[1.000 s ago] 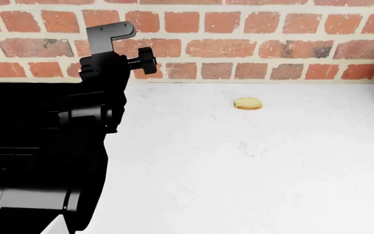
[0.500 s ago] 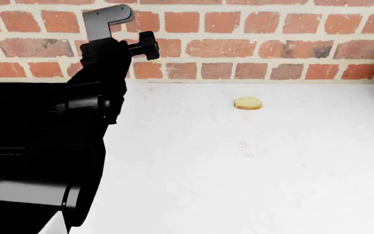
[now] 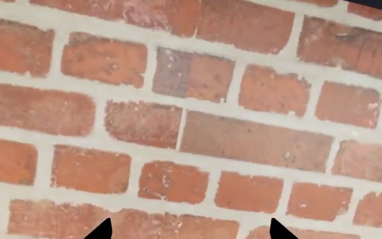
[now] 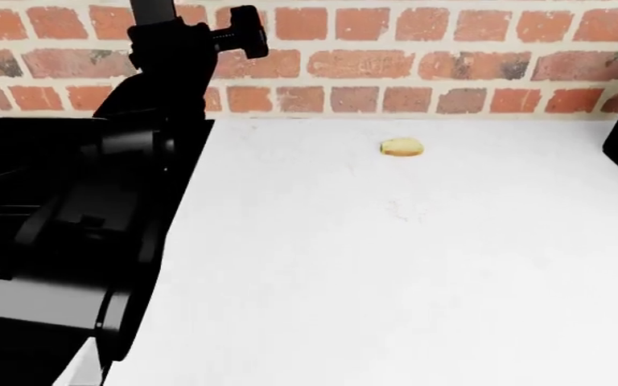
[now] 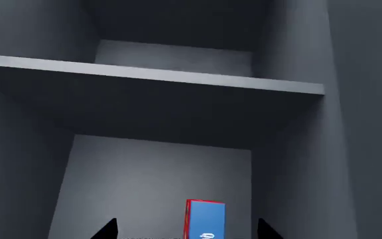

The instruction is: Pick the boxed food and bar from the counter and place them in the cabinets closest to them.

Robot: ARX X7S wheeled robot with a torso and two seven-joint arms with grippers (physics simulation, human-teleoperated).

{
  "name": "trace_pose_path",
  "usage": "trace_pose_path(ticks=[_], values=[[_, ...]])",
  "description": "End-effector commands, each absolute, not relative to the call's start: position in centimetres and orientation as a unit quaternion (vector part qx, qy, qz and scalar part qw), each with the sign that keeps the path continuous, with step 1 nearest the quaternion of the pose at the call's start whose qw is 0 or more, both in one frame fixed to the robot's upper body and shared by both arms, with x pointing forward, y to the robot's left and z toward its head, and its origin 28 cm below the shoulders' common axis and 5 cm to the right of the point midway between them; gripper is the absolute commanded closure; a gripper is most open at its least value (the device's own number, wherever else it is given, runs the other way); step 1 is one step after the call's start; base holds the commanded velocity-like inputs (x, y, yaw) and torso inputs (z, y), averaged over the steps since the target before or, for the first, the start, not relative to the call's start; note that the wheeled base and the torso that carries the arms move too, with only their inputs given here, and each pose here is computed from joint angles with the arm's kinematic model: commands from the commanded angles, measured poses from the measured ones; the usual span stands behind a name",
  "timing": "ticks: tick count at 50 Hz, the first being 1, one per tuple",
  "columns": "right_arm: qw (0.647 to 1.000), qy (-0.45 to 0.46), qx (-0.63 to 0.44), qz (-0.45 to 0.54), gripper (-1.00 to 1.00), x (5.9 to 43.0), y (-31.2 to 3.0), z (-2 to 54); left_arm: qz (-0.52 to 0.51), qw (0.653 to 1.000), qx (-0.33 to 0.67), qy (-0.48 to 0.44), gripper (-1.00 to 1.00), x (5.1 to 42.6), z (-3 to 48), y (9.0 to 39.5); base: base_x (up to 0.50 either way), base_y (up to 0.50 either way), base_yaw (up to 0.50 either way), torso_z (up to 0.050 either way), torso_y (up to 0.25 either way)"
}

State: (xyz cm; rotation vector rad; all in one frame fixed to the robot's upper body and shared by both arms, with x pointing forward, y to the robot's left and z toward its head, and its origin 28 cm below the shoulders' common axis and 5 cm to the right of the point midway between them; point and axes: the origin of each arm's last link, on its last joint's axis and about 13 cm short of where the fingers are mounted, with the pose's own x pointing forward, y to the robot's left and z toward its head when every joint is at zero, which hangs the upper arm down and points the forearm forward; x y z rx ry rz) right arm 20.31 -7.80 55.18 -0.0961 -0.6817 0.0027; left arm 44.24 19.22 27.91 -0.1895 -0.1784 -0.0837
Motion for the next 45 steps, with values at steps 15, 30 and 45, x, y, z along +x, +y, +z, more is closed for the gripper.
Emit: trace_pose_path(ticks=[15, 30, 45], values=[[0.938, -0.339, -0.06, 0.033, -1.0, 19.8, -7.1, 52.7, -0.049, 0.987, -0.114, -0.105, -1.0, 42.0, 28.2, 20.4, -0.5, 0.07, 0.0, 0.0, 0.0], [0.942, -0.326, -0.05, 0.068, -1.0, 20.2, -7.3, 47.5, -0.075, 0.978, -0.118, -0.153, -1.0, 35.2, 28.2, 20.7, -0.5, 0.18, 0.0, 0.0, 0.0], [0.941, -0.327, -0.044, 0.08, -1.0, 20.0, -8.9, 34.2, -0.056, 0.968, -0.103, -0.221, -1.0, 26.9, 26.1, 22.7, -0.27, 0.06, 0.0, 0.0, 0.0]])
